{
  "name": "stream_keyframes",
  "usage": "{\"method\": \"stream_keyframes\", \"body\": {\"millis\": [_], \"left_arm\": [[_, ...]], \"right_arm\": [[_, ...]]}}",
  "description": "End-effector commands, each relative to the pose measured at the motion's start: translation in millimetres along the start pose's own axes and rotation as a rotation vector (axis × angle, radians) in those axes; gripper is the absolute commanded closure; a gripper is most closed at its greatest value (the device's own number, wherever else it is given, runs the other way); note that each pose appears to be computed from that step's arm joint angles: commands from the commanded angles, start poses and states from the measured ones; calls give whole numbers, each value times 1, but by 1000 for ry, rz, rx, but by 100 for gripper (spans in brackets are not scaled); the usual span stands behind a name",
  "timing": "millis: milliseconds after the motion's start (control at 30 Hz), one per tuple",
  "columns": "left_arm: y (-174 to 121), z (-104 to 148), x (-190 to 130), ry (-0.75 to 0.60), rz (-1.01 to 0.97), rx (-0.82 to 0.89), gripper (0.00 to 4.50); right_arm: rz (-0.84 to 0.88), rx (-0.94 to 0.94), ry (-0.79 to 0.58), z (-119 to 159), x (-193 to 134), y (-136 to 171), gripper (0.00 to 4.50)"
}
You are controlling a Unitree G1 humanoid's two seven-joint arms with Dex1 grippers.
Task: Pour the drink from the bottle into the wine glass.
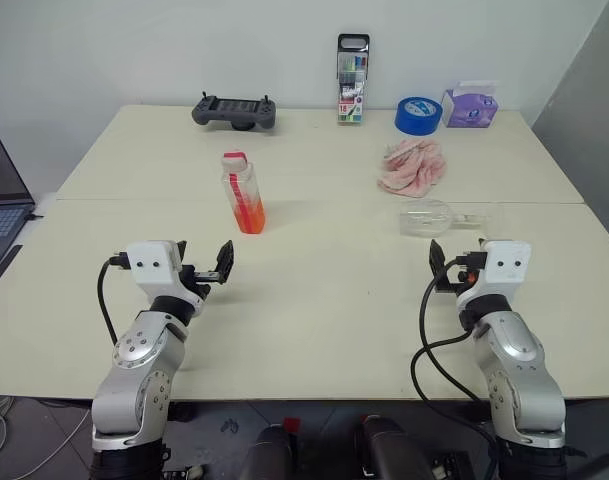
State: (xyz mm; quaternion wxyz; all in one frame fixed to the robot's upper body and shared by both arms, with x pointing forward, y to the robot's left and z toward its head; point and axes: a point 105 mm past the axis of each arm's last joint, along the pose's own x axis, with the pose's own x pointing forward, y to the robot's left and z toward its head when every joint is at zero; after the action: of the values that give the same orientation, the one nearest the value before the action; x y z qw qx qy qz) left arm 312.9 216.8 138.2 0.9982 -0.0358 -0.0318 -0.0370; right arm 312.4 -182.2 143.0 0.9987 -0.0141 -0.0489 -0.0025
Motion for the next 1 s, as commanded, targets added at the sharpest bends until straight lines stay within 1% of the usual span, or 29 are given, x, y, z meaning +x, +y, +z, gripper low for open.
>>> {"method": "stream_keyframes", "body": {"millis": [33, 200, 333, 533, 600, 667, 733, 767, 833, 900, 1000], "left_arm": [[-4, 14, -3, -43, -10, 36, 0], [-7, 12, -4, -48, -15, 6, 0], [-9, 8, -6, -33, -16, 19, 0], [-9, 10, -6, -48, 0, 36, 0], [-9, 10, -5, -53, 13, 68, 0], [-8, 6, -5, -45, 42, 125, 0], [-12, -2, -4, -31, 41, 152, 0], [-12, -5, -3, -28, 56, 135, 0], [-11, -4, 2, -42, 98, 93, 0], [-14, 2, 10, -71, 98, 78, 0], [-22, 13, 25, -109, 81, 58, 0]], "right_arm": [[-15, -13, -74, 18, 1, -2, 4], [-17, -12, -76, 19, 0, -2, 4], [-19, -12, -66, 16, -2, -4, 4], [-12, -9, -71, 18, 1, -2, 4], [84, -15, -88, 24, 3, 13, 4], [302, -57, -124, 37, 2, 47, 4], [527, -95, -136, 45, -4, 80, 4], [591, -100, -133, 47, -6, 89, 4], [687, -46, -112, 53, -5, 103, 4], [771, -41, -118, 61, -3, 114, 4], [818, -44, -121, 70, 8, 122, 4]]}}
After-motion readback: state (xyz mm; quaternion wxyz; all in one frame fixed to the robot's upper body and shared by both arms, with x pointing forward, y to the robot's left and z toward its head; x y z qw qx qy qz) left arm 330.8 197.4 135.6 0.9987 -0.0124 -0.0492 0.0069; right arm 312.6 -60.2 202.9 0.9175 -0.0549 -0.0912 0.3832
